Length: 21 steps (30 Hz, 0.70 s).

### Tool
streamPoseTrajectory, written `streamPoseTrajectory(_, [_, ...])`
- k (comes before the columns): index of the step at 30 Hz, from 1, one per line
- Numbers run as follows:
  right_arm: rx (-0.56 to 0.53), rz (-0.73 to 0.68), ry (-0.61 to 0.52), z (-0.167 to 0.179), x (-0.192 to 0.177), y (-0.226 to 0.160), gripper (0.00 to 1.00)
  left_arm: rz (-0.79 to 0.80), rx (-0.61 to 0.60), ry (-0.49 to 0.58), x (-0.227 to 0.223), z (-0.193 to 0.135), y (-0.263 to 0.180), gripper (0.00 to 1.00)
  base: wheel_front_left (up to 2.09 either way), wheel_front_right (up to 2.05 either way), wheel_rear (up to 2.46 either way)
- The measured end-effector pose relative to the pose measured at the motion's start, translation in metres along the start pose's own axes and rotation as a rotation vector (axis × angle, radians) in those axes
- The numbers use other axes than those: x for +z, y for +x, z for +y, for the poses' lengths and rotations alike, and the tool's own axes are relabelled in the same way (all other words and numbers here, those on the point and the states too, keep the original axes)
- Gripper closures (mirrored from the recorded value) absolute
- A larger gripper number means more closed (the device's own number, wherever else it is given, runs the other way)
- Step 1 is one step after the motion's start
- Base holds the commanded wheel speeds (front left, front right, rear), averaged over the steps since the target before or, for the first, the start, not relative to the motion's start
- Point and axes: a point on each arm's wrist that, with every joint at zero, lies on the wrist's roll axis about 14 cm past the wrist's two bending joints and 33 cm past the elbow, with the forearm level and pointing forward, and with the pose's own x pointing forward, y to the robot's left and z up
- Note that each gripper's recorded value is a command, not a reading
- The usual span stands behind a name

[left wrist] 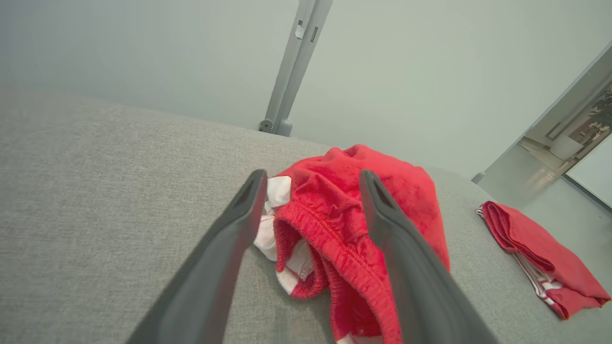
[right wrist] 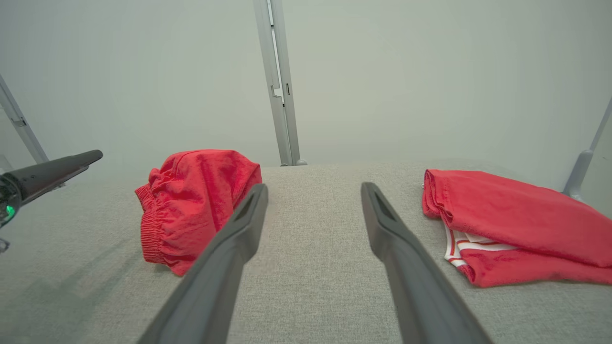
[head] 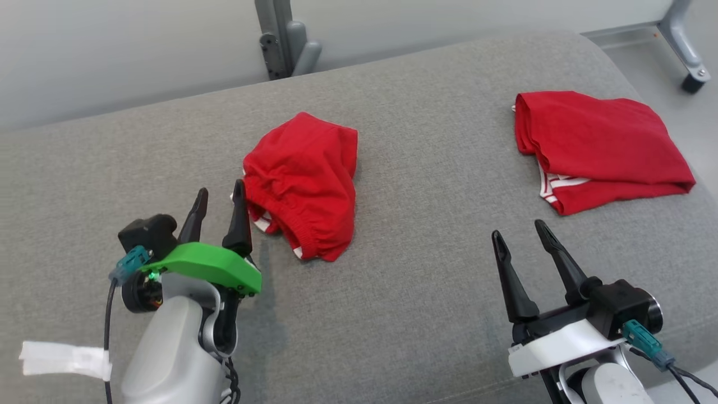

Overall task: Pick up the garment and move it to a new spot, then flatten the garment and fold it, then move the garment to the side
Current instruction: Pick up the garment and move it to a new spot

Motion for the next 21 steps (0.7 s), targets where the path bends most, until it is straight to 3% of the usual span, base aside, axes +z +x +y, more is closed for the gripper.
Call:
streamPoseTrajectory(11, [0.095,-0.02,0.031,0.031,0.004,0.004,0.0,-0.16,0.139,0.022,0.032,0.04,-0.084,0.0,0.0,0.0,0.0])
streamPoseTrajectory(16, [0.125,-0.029,0.038,0.042,0.007,0.002,0.0,-0.169,0.132,0.18,0.031,0.034,-0.12,0.0,0.0,0.0,0.0])
streamPoseTrajectory(21, [0.13,-0.033,0.038,0.044,0.009,-0.007,0.0,-0.193,0.151,0.259,0.035,0.032,-0.149,0.0,0.0,0.0,0.0])
